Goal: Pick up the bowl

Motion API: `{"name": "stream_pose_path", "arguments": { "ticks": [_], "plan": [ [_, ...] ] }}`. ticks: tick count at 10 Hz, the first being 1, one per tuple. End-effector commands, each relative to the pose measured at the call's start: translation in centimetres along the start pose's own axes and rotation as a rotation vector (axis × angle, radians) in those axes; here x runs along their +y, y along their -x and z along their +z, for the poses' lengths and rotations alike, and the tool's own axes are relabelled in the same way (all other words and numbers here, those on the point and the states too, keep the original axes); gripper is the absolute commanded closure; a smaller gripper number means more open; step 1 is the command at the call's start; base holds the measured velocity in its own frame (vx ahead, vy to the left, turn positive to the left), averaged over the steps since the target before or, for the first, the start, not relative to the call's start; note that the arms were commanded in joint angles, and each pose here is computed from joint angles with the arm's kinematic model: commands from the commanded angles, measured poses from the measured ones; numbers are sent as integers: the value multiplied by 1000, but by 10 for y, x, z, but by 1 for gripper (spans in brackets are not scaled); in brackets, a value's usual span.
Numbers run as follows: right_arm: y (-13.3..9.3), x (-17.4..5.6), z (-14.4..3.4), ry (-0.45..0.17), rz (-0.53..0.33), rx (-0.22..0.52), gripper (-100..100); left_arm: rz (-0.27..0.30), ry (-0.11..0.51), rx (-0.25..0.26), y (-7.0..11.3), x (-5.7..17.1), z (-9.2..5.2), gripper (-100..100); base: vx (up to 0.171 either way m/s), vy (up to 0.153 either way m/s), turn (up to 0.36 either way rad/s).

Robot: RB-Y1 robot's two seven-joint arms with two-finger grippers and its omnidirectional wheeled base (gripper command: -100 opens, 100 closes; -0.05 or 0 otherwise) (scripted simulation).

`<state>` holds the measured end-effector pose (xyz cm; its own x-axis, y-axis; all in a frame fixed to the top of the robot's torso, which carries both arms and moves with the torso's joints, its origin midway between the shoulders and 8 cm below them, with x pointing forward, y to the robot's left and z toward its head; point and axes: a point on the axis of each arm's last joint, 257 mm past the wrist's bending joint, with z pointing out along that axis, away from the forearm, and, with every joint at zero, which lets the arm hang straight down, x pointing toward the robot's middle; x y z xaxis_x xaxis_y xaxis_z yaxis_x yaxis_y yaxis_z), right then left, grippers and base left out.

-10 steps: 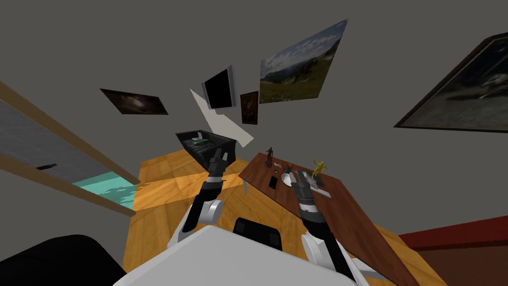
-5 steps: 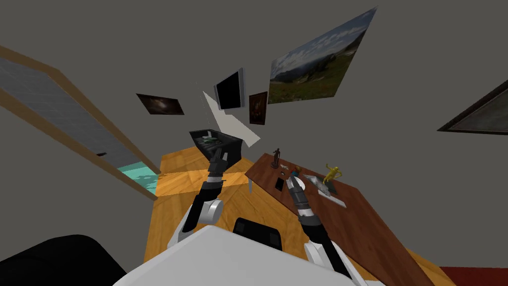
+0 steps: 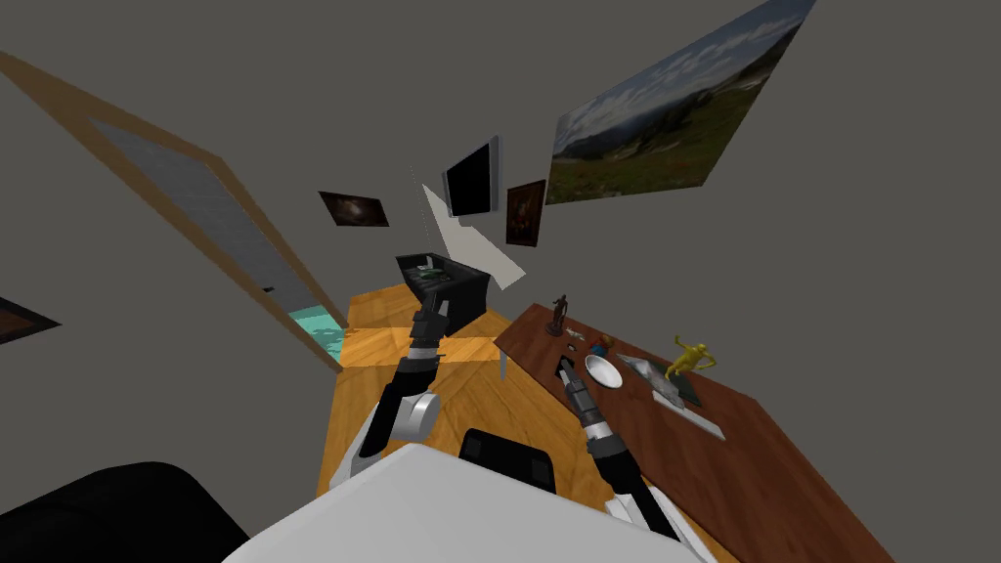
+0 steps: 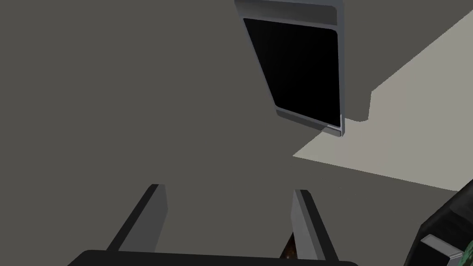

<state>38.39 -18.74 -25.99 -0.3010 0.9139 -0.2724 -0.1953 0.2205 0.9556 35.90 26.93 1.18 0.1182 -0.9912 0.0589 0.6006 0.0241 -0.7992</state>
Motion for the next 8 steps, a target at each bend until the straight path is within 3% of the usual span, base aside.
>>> {"name": "stream_pose_path", "arguments": {
  "ticks": [1,2,4,5,7,8],
  "plan": [
    [0,-26,-10,-58,-17,21,-100,0,0,0,0,0,0,0,-1,26,157],
    [-8,-45,-18,-106,-50,64,-100,0,0,0,0,0,0,0,10,35,340],
    [-8,-57,-24,-133,-52,64,-100,0,0,0,0,0,0,0,13,13,62],
    [-14,-80,-36,-189,-89,107,-100,0,0,0,0,0,0,0,18,16,275],
    [-14,-89,-41,-210,-90,108,-100,0,0,0,0,0,0,0,19,5,89],
    [-18,-110,-54,-265,-130,151,-100,0,0,0,0,0,0,0,25,16,224]
  ]
}}
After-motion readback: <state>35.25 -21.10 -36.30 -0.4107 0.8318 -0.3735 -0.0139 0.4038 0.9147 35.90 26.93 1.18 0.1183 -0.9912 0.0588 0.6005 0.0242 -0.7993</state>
